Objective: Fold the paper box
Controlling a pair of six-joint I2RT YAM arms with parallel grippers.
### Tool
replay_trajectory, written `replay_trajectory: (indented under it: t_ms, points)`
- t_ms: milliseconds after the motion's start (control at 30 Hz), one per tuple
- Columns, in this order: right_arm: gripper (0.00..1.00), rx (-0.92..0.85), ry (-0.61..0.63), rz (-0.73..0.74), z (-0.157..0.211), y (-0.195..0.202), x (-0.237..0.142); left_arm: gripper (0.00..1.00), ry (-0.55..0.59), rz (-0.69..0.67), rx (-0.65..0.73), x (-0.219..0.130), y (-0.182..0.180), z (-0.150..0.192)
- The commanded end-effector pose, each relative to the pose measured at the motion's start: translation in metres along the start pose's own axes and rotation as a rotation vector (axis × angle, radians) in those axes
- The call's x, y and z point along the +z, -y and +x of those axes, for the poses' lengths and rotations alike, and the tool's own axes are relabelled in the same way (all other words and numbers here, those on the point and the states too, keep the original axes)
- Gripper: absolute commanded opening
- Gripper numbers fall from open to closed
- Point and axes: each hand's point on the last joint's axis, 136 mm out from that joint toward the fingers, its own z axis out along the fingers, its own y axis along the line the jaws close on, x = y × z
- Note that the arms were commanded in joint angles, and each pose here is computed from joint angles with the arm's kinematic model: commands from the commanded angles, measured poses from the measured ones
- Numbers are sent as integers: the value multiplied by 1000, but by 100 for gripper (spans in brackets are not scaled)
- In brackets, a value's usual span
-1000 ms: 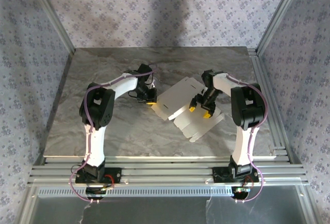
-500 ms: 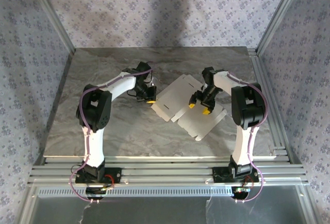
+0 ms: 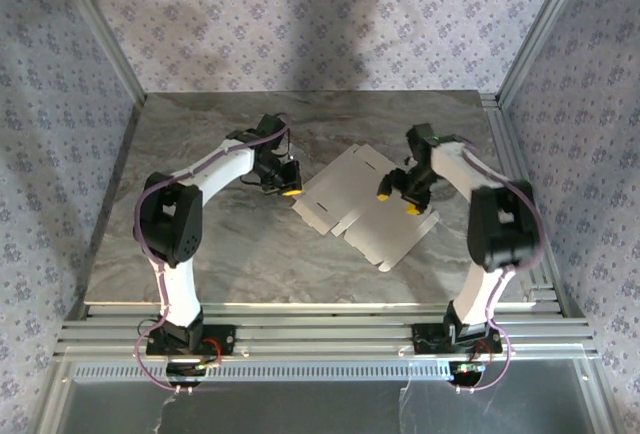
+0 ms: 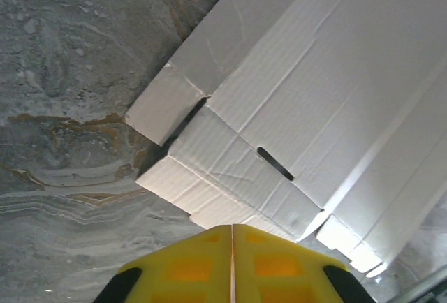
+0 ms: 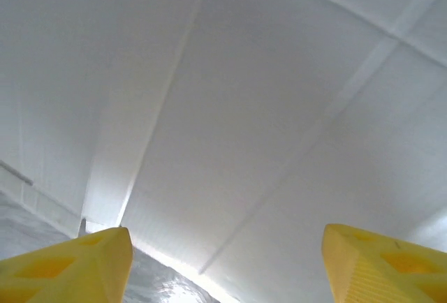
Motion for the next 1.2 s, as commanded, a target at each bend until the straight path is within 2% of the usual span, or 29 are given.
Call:
replay_trajectory:
  t_ms: [0, 100, 233, 367, 500, 633, 733, 800, 933, 1167]
  points:
    - [75, 201, 65, -63, 16, 37, -13, 11, -12, 92, 10, -9, 38, -1]
    - [75, 286, 78, -139, 29, 55, -17, 14, -42, 85, 52, 4, 62, 9]
    - [76, 353, 135, -180, 17, 78, -29, 16, -84, 45, 43, 27, 72, 22]
    - [74, 325, 150, -159, -16, 83, -31, 28, -111, 48, -84, 28, 74, 42]
    - [72, 307, 108, -155, -44, 73, -16, 37, -102, 93, -222, 21, 88, 67]
    - [72, 255, 125, -172, -81, 43, -15, 54, -94, 148, -468, 19, 86, 86]
    - [73, 230, 134, -205, -105, 23, -11, 64, -44, 313, -651, 22, 98, 83]
    - [74, 249, 123, -240, -120, 11, -3, 69, -40, 339, -702, 22, 106, 82]
    - [73, 289, 99, -293, -141, -8, 15, 69, -11, 374, -724, 20, 122, 68]
    - [72, 309, 80, -347, -158, -40, 40, 64, 74, 322, -705, 31, 100, 14]
